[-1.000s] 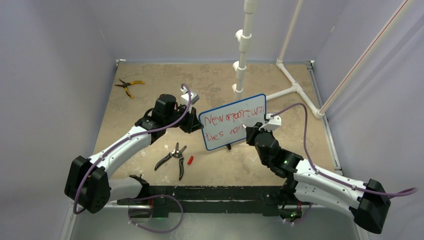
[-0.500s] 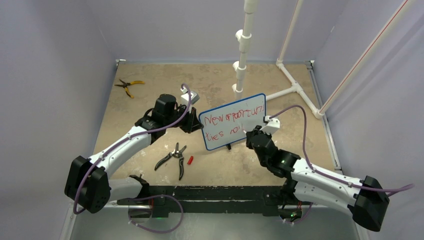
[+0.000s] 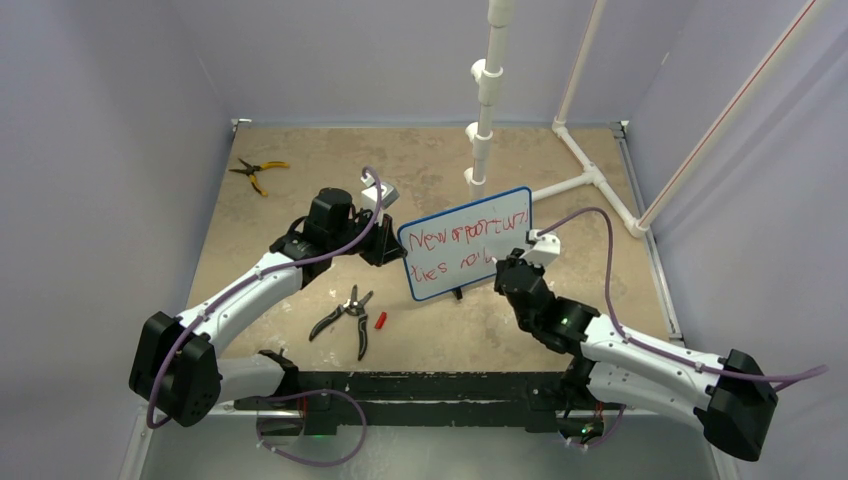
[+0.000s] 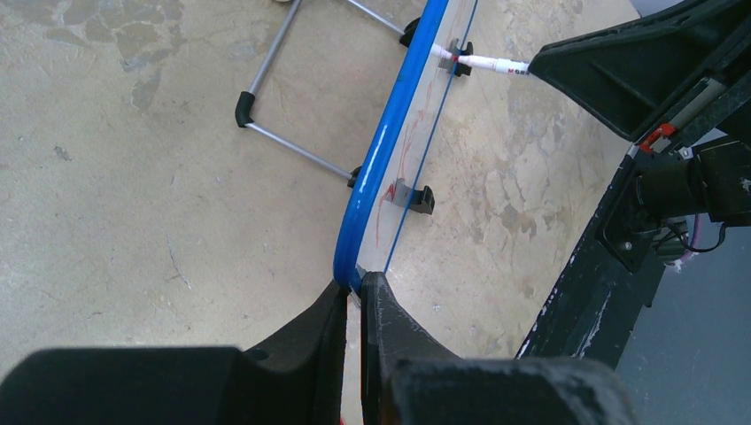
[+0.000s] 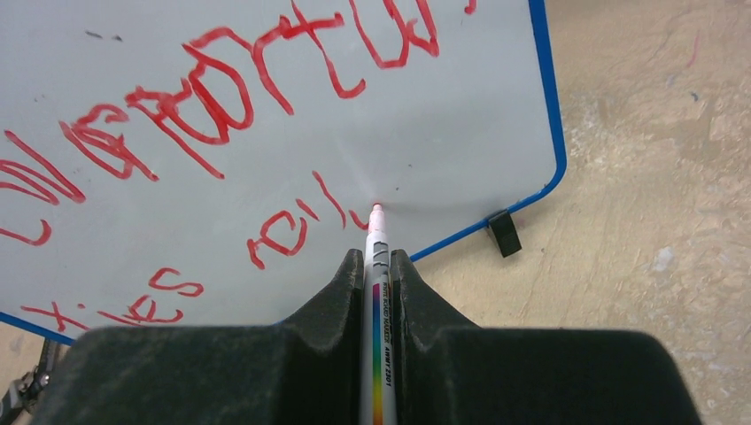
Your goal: Write a sentence on the whiteboard
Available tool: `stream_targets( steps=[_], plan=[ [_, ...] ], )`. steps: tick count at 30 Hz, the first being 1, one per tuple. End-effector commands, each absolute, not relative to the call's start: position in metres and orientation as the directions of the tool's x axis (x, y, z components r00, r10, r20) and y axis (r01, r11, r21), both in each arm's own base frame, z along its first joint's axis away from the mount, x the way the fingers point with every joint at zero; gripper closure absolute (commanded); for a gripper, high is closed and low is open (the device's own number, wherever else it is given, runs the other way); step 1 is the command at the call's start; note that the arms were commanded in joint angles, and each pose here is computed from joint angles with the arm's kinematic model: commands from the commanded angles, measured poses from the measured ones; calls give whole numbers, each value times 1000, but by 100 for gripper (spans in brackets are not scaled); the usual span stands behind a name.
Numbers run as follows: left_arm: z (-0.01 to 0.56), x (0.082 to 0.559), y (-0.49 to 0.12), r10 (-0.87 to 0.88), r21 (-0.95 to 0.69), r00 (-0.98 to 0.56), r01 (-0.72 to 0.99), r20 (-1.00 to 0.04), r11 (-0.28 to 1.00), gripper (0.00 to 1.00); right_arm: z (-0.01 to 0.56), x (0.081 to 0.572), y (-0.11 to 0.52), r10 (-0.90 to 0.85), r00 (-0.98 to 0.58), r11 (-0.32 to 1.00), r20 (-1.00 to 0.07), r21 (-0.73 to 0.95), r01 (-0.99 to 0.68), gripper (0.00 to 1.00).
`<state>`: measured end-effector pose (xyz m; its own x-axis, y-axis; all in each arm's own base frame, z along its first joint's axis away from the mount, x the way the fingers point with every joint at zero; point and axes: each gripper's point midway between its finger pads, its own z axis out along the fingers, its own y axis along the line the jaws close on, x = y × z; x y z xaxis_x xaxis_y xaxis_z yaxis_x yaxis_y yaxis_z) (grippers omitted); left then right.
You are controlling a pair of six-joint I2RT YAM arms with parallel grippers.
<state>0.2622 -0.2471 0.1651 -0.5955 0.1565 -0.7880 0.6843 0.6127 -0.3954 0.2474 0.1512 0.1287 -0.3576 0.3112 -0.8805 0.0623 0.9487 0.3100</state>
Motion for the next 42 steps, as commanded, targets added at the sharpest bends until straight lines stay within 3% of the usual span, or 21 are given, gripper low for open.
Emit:
stream_targets(
  steps=[1, 9, 23, 28, 42],
  plan=[
    [173, 266, -249, 143, -382, -567, 699, -811, 604, 100, 173, 265, 145, 361, -227, 933, -904, 347, 99, 100],
    [173, 267, -249, 143, -380, -566, 700, -812, 605, 100, 190, 269, 147, 378, -187, 926, -907, 370, 77, 100],
    [174, 266, -249, 141, -383, -566, 700, -812, 603, 100, 159, 248, 141, 418, -310, 908, -854, 402, 117, 100],
    [173, 266, -249, 141, -384, -569, 698, -810, 604, 100, 163, 248, 157, 393, -324, 911, -860, 411, 15, 100],
    [173, 266, -249, 143, -382, -569, 697, -810, 606, 100, 167, 252, 170, 364, -329, 915, -871, 400, -47, 100]
  ],
)
